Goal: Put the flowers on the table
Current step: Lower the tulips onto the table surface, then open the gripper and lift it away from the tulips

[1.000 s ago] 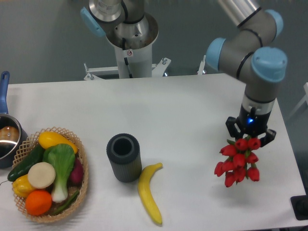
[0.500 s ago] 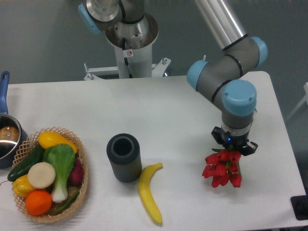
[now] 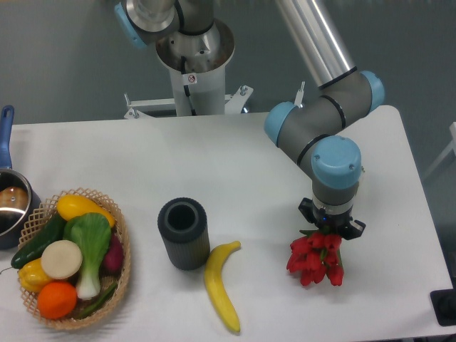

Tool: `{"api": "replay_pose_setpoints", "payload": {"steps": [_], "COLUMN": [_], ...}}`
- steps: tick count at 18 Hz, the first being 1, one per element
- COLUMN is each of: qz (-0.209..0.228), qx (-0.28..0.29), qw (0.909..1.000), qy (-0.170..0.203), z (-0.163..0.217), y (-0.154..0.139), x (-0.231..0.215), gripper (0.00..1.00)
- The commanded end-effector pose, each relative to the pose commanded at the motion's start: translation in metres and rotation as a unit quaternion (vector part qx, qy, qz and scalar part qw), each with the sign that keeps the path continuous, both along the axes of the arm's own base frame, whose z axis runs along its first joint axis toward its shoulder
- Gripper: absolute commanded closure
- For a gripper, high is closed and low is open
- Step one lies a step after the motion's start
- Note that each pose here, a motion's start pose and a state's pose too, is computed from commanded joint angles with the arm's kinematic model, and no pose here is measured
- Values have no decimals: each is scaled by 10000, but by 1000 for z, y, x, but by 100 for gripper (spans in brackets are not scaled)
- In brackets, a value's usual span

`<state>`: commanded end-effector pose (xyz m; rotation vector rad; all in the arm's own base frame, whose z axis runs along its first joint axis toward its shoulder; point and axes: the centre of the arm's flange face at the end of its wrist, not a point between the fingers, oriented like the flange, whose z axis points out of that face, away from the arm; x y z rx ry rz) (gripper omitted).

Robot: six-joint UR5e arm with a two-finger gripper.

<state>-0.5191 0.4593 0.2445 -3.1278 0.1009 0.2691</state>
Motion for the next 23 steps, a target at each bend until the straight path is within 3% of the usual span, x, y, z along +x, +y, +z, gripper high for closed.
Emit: {"api": "replay_pose_setpoints", "payload": {"steps": [1, 3, 5, 7, 11, 12, 18, 21, 23], "qz": [17, -13, -2, 2, -12, -13, 303, 474, 556], "qx": [49, 70, 143, 211, 246, 260, 498, 1179, 1607], "qw": [10000, 10000, 9998, 9997, 9997, 9996, 9969, 9909, 9839], "qy": [0, 46, 119, 98, 93, 119, 527, 440, 542], "z": [2, 7, 11, 14, 15, 19, 83, 106, 146], "y": [1, 1, 3, 3, 1, 0, -42, -64, -87], "x": [0, -2, -5, -5, -5, -5, -20, -38, -39], "gripper": [57, 39, 27, 27, 16, 2, 0, 0, 0]}}
